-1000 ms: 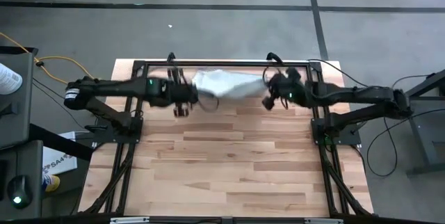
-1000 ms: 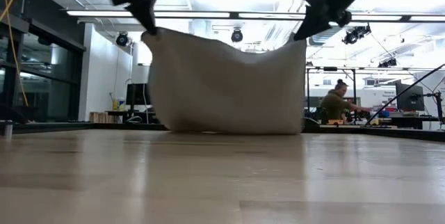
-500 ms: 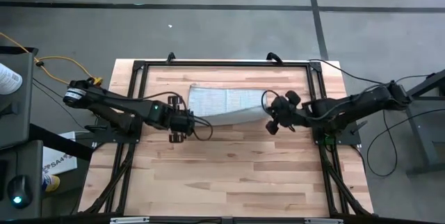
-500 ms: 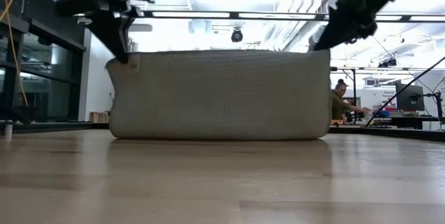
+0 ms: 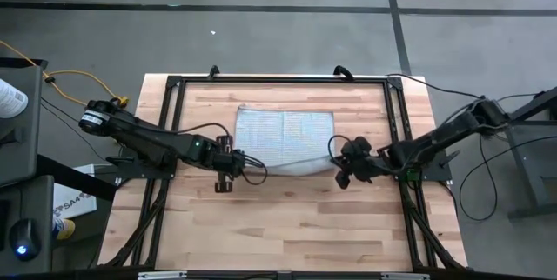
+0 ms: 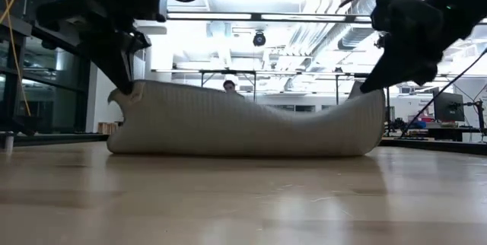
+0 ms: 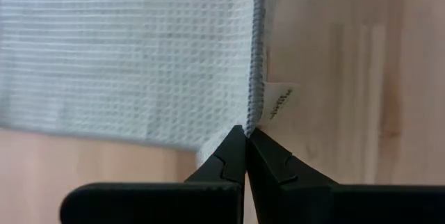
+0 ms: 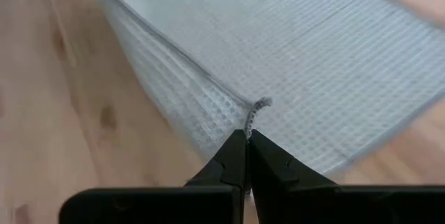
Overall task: Fold microfiber towels
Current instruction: Fold the grey towel
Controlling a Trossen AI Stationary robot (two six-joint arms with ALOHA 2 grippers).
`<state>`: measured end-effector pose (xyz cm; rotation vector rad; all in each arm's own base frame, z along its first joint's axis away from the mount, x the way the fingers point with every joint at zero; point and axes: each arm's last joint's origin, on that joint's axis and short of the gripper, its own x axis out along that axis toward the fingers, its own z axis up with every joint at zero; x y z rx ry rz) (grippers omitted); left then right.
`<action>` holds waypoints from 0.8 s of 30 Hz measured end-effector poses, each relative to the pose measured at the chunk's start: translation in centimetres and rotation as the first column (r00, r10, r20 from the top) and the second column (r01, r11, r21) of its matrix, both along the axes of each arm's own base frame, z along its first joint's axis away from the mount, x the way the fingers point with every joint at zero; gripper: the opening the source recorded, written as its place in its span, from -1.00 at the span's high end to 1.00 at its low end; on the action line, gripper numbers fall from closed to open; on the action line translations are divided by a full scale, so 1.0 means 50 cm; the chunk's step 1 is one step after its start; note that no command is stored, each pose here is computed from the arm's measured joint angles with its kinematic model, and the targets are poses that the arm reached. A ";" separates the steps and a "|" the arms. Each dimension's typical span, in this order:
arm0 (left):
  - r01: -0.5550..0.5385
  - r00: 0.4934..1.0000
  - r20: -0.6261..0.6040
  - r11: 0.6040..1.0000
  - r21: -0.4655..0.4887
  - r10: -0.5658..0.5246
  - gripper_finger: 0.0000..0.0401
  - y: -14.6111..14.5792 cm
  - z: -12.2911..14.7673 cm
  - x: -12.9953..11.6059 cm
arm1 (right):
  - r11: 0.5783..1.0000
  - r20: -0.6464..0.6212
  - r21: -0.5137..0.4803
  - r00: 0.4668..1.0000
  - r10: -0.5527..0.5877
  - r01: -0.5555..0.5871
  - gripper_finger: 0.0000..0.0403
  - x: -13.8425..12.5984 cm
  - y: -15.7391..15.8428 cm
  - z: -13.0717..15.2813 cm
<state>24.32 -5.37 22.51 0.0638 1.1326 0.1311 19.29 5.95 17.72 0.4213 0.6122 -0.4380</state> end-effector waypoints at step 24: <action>0.154 0.988 0.002 0.982 -0.110 -0.155 1.00 -0.076 -0.077 -0.042 | 0.980 -0.015 0.070 0.982 0.187 -0.185 0.98 0.005 0.117 -0.077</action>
